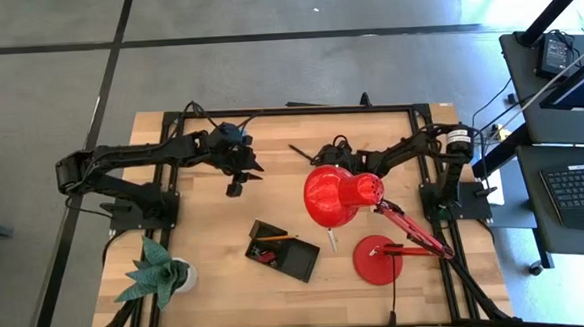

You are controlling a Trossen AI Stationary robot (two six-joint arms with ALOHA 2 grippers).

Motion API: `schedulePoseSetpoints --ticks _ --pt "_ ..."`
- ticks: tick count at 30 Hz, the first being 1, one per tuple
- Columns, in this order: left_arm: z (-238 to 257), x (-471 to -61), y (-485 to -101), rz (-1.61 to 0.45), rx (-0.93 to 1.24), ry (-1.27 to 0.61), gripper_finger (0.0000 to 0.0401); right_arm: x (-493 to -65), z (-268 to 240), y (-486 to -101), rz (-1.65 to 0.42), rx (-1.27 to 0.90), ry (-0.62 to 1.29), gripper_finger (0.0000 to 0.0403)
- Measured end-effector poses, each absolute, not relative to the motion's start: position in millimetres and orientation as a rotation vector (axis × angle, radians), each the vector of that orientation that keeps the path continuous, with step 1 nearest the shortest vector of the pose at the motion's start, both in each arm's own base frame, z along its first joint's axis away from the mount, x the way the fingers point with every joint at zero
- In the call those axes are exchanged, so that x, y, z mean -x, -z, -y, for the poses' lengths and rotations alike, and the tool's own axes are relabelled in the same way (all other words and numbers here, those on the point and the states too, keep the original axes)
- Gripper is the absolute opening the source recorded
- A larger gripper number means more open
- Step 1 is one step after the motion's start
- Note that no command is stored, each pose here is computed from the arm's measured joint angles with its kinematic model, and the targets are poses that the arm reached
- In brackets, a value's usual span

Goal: Pick and place office supplies into organizer
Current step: Put the black ballpen into the desk organizer

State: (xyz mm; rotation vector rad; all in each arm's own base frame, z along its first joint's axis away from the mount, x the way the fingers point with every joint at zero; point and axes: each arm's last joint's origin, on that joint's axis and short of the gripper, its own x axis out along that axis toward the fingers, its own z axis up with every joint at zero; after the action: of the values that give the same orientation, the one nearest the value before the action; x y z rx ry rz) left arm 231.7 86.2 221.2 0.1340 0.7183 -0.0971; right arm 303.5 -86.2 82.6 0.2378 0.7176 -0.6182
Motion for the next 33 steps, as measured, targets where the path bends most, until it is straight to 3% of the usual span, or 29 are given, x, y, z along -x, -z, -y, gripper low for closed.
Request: schedulePoseSetpoints --ticks 6,16,27,33 --pt "-89.1 -232.8 -222.3 -0.730 -0.227 0.024 0.0109 -305.0 85.8 -90.6 -0.678 -0.239 0.585 0.0047" --pt "-76.0 -241.1 -225.2 -0.756 -0.613 0.017 0.0122 -313.6 83.2 -133.3 -0.531 -0.364 0.445 0.0033" --pt "-55.5 -250.0 -222.6 -0.918 -0.853 -0.284 0.0170 -344.0 84.1 -173.6 -0.411 -0.360 0.299 0.0025" --pt "-50.5 -257.6 -217.3 -0.927 -0.882 -0.333 0.0175 -352.6 76.8 -184.7 -0.380 -0.342 0.268 0.0004"
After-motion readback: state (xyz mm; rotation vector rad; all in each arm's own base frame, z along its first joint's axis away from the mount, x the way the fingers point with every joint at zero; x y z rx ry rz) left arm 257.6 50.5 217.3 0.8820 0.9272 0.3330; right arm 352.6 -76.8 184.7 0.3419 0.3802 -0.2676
